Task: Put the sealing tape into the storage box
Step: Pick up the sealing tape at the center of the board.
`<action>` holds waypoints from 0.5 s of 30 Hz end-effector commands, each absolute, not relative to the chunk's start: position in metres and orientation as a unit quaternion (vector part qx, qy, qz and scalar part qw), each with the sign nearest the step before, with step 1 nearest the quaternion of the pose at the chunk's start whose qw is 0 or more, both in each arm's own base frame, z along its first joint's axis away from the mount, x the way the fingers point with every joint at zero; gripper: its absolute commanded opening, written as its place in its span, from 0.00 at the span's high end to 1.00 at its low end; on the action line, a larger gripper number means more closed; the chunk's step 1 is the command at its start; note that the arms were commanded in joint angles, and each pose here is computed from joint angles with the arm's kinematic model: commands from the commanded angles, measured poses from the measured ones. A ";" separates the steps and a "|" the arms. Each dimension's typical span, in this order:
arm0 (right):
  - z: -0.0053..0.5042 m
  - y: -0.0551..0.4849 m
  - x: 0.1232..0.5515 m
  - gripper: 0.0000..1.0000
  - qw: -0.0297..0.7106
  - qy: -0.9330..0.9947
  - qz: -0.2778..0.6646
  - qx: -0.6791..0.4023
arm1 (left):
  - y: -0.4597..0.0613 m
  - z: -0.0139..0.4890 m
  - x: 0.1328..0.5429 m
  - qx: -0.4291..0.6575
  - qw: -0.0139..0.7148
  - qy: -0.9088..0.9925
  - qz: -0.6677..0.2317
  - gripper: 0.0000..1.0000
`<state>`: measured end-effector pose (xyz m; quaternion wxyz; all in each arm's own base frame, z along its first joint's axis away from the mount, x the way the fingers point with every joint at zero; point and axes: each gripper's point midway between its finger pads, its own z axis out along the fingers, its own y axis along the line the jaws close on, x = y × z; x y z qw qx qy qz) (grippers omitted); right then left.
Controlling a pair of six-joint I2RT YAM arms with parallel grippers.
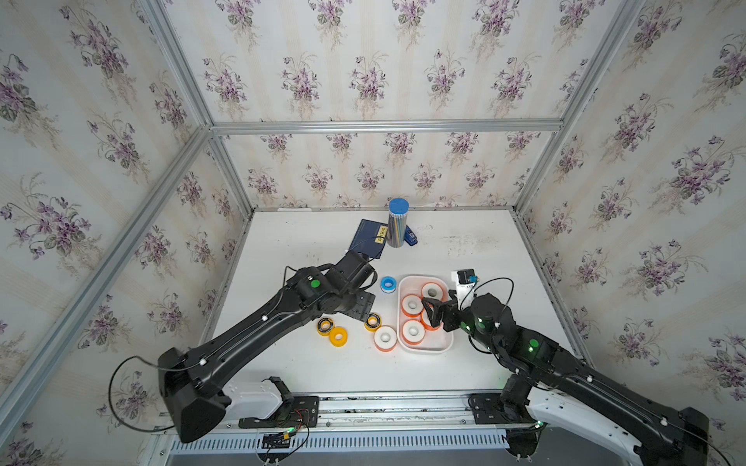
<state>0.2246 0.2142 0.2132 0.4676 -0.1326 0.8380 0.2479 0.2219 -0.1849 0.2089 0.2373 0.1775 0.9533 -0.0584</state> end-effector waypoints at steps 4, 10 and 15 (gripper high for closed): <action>0.187 0.279 0.219 0.09 0.317 0.879 0.239 -0.266 | -0.130 0.228 0.189 0.135 0.274 0.951 -0.046 0.19; 0.163 0.318 0.219 0.17 0.237 0.890 0.179 -0.347 | -0.097 0.254 0.177 0.119 0.353 0.927 -0.050 0.19; 0.129 0.339 0.209 0.33 0.172 0.894 0.149 -0.386 | -0.083 0.262 0.167 0.131 0.375 0.917 -0.045 0.19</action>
